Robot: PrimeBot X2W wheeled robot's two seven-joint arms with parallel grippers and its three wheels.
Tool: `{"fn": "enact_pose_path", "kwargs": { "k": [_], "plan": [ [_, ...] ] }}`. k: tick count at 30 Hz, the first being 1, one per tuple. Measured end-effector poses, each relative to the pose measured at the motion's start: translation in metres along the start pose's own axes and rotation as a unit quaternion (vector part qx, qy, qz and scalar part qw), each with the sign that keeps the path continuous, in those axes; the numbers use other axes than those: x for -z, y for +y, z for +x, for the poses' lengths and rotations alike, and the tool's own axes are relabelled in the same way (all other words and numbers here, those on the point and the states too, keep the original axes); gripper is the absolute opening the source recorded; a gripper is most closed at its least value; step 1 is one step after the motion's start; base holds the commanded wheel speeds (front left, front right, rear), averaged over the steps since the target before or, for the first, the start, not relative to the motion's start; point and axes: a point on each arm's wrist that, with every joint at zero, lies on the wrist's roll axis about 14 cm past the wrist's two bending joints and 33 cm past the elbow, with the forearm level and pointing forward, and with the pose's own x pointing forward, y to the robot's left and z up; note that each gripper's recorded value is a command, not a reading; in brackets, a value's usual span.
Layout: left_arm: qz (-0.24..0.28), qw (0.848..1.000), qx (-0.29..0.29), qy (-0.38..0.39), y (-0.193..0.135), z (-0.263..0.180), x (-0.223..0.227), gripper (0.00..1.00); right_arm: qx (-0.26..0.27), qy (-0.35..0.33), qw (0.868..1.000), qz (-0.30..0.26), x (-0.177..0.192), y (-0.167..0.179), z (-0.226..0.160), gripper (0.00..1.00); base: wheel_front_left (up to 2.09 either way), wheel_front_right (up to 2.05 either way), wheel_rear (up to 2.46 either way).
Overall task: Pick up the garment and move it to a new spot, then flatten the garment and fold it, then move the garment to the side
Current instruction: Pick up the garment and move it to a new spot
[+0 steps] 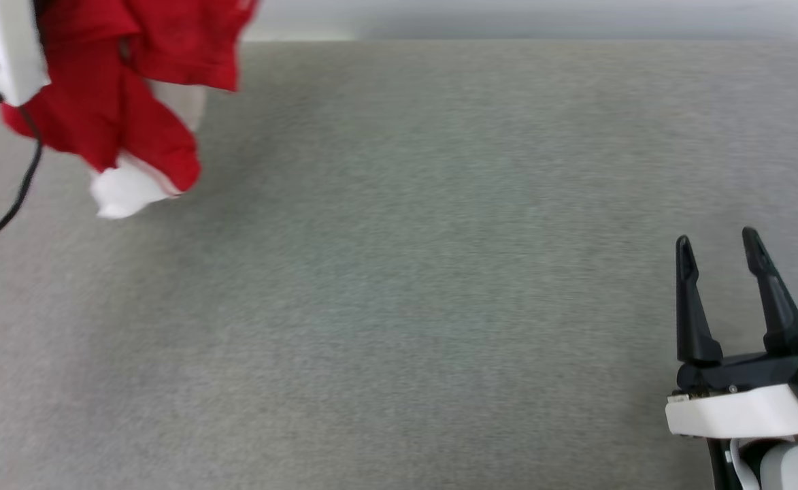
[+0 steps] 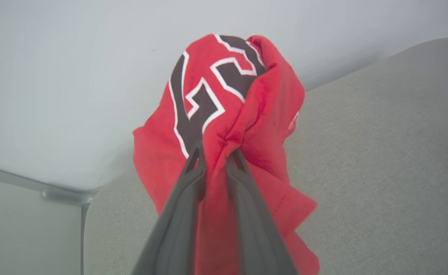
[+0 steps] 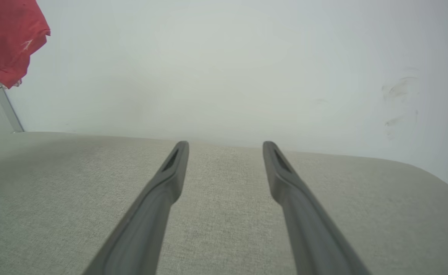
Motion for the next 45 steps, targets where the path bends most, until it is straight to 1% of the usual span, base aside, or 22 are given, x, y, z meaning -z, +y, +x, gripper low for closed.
{"fn": "enact_pose_path", "kwargs": {
  "k": [4, 8, 13, 18, 21, 25, 28, 35, 36, 39, 40, 41, 45],
  "plan": [
    [0.037, 0.997, 0.059, -0.029, -0.049, 0.014, -0.031, 0.0, 0.031, 0.0, 1.0, 0.0, -0.008, -0.019, -0.019, 1.0, 0.0, 0.0, 0.0],
    [0.068, 0.988, 0.127, -0.049, -0.106, 0.028, -0.052, 0.0, 0.064, -0.004, 0.998, -0.005, -0.017, -0.039, -0.037, 1.0, 0.0, 0.0, 0.0],
    [0.086, 0.968, 0.221, -0.08, -0.184, 0.039, -0.071, 0.0, 0.105, -0.007, 0.994, -0.018, -0.028, -0.063, -0.06, 1.0, 0.0, 0.0, 0.0],
    [0.105, 0.945, 0.297, -0.083, -0.249, 0.047, -0.066, 0.0, 0.137, -0.007, 0.99, -0.026, -0.033, -0.081, -0.076, 1.0, 0.0, 0.0, 0.0],
    [0.115, 0.932, 0.337, -0.06, -0.282, 0.054, -0.039, 0.0, 0.149, -0.003, 0.988, -0.028, -0.032, -0.087, -0.081, 1.0, 0.0, 0.0, 0.0],
    [0.123, 0.914, 0.387, -0.004, -0.321, 0.057, 0.02, 0.0, 0.155, 0.004, 0.988, -0.027, -0.028, -0.091, -0.082, 1.0, 0.0, 0.0, 0.0],
    [0.122, 0.897, 0.423, 0.037, -0.346, 0.05, 0.066, 0.0, 0.154, 0.008, 0.988, -0.027, -0.025, -0.091, -0.081, 1.0, 0.0, 0.0, 0.0],
    [0.082, 0.865, 0.484, 0.103, -0.392, 0.018, 0.137, 0.0, 0.142, 0.011, 0.99, -0.023, -0.019, -0.086, -0.07, 1.0, 0.0, 0.0, 0.0],
    [0.082, 0.856, 0.492, 0.134, -0.401, 0.008, 0.163, 0.0, 0.137, 0.01, 0.99, -0.021, -0.018, -0.083, -0.066, 1.0, 0.0, 0.0, 0.0],
    [0.082, 0.849, 0.498, 0.156, -0.408, -0.003, 0.183, 0.0, 0.133, 0.009, 0.991, -0.019, -0.018, -0.081, -0.063, 1.0, 0.0, 0.0, 0.0],
    [0.082, 0.85, 0.497, 0.152, -0.408, -0.003, 0.182, 0.2, 0.132, 0.009, 0.991, -0.019, -0.018, -0.081, -0.063, 1.0, 0.0, 0.0, 0.0],
    [0.077, 0.853, 0.496, 0.142, -0.409, -0.003, 0.178, 1.0, 0.131, 0.008, 0.991, -0.018, -0.018, -0.08, -0.063, 1.0, 0.0, 0.0, 0.0],
    [0.058, 0.868, 0.489, 0.067, -0.41, 0.001, 0.144, 1.0, 0.128, 0.007, 0.992, -0.019, -0.02, -0.077, -0.065, 1.0, 0.0, 0.0, 0.0]
  ]
}}
